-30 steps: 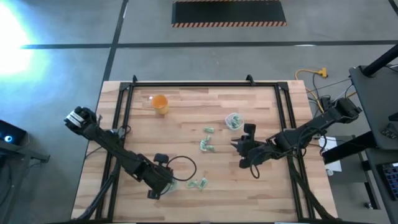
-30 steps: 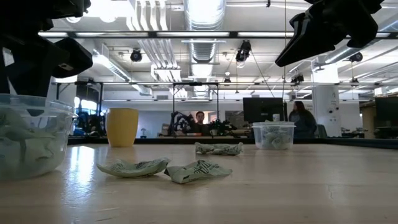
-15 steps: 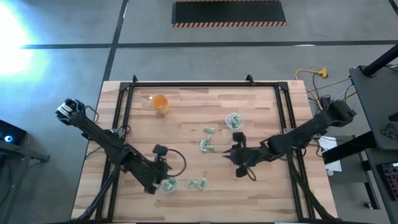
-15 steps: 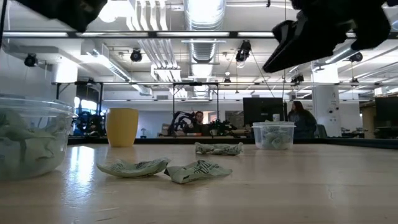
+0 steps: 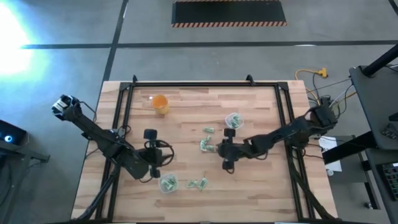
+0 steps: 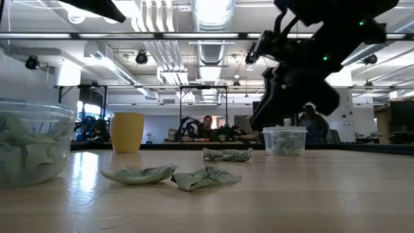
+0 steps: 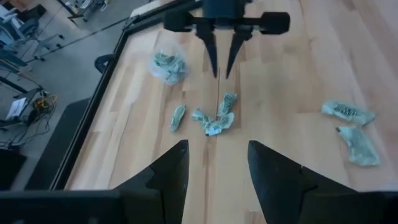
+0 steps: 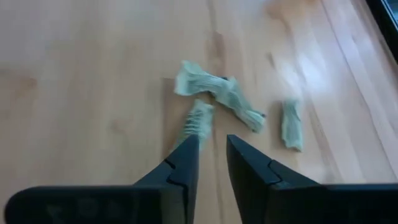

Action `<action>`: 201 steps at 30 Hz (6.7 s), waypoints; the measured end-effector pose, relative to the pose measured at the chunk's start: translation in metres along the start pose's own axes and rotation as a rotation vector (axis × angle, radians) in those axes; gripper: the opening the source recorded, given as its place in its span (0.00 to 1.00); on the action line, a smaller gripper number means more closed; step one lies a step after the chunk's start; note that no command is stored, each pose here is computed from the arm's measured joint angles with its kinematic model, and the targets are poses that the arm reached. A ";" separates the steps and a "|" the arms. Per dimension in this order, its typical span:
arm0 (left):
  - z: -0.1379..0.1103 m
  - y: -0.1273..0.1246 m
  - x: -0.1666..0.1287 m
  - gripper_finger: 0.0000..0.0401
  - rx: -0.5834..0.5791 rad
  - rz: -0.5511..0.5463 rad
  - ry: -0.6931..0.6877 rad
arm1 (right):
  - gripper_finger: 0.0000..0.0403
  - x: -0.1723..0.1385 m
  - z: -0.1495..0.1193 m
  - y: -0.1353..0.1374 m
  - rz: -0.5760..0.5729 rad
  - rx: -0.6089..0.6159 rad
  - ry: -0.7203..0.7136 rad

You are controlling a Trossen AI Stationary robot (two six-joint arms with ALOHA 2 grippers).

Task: Pick and place Stevia / Truvia into bins
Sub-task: Put the green stevia packet into the top transparent container, then put the green stevia packet into the bottom transparent container

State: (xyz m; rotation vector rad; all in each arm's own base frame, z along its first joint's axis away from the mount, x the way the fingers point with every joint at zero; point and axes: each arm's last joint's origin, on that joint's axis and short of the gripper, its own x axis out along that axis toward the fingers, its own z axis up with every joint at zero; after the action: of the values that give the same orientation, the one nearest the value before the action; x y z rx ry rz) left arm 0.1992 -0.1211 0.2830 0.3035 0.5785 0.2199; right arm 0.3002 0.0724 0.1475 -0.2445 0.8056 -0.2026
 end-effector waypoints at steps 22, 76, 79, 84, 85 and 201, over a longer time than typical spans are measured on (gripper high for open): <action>-0.003 -0.008 0.008 0.37 0.041 0.006 0.031 | 0.43 0.027 -0.010 -0.009 0.057 0.072 0.070; -0.003 -0.008 0.009 0.37 0.041 0.007 0.032 | 0.02 0.004 0.001 -0.033 0.025 0.004 0.080; -0.003 -0.008 0.009 0.37 0.040 0.007 0.032 | 0.02 -0.013 0.005 -0.040 -0.032 0.017 0.076; -0.003 -0.008 0.009 0.37 0.041 0.007 0.032 | 0.02 -0.038 -0.001 -0.054 -0.163 0.070 0.113; -0.003 -0.008 0.009 0.37 0.041 0.007 0.032 | 0.02 -0.042 -0.004 -0.056 -0.199 0.079 0.127; 0.025 -0.078 0.087 0.37 0.146 -0.506 0.079 | 0.19 -0.023 -0.002 -0.035 0.369 -0.076 -0.212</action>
State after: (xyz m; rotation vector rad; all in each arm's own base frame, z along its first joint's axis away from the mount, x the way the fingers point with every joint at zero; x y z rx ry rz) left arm 0.2938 -0.1745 0.2323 0.2806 0.7322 -0.3007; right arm 0.2808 0.0453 0.1720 -0.1812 0.6349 0.1990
